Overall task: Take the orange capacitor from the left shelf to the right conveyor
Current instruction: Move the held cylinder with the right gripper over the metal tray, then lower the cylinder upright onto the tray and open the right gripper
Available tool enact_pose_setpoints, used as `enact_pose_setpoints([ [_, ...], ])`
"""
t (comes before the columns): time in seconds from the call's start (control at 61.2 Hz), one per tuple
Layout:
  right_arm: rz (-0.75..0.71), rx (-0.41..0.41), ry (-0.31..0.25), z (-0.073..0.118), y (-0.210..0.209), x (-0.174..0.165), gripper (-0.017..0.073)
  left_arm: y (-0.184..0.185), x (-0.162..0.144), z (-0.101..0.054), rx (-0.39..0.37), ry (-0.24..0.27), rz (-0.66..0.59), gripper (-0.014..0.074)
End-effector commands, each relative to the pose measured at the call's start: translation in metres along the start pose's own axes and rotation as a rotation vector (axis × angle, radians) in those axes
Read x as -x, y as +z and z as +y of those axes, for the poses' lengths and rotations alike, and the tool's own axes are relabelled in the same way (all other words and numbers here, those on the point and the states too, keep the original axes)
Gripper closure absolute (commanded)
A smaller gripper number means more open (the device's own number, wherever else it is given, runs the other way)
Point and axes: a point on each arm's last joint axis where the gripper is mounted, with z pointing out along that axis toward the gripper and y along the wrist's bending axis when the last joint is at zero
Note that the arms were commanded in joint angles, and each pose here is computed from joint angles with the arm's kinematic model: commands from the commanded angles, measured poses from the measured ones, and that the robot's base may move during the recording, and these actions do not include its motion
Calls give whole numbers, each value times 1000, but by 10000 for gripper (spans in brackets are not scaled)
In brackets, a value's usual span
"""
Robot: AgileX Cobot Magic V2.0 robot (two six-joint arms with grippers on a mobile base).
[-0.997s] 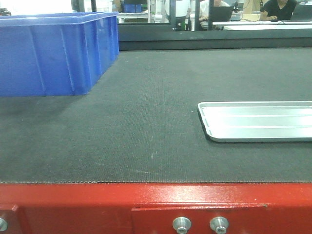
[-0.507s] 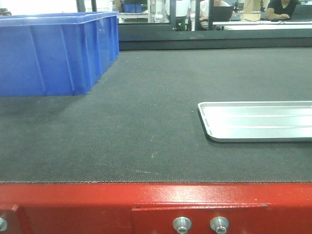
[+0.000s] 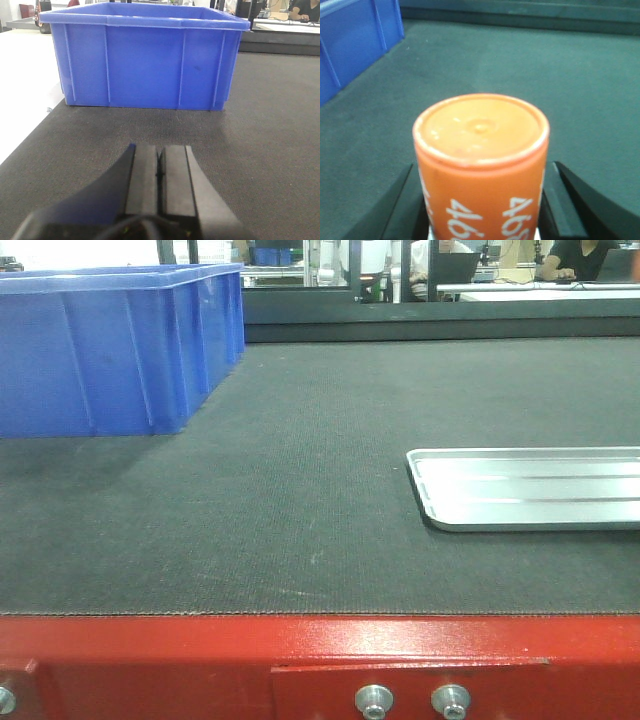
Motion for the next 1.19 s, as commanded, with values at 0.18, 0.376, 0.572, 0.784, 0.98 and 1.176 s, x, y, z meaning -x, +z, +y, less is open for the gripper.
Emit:
enact_pose_setpoints([
  [0.18,-246,74,-52,3,20,-38,423,-2,10,0,2,-3,-106,720],
  [0.376,-198,80,-48,1,33,-68,423,-2,10,0,2,-3,-106,720],
  [0.572,-142,78,-112,0,47,-89,423,-2,10,0,2,-3,-106,720],
  [0.784,-126,83,-103,-1,58,-108,423,-2,10,0,2,-3,-106,720],
  [0.98,-119,86,-98,-1,62,-117,419,-2,10,0,2,-3,-106,720],
  [1.176,-112,86,-91,-1,63,-119,268,-2,10,0,2,-3,-106,720],
])
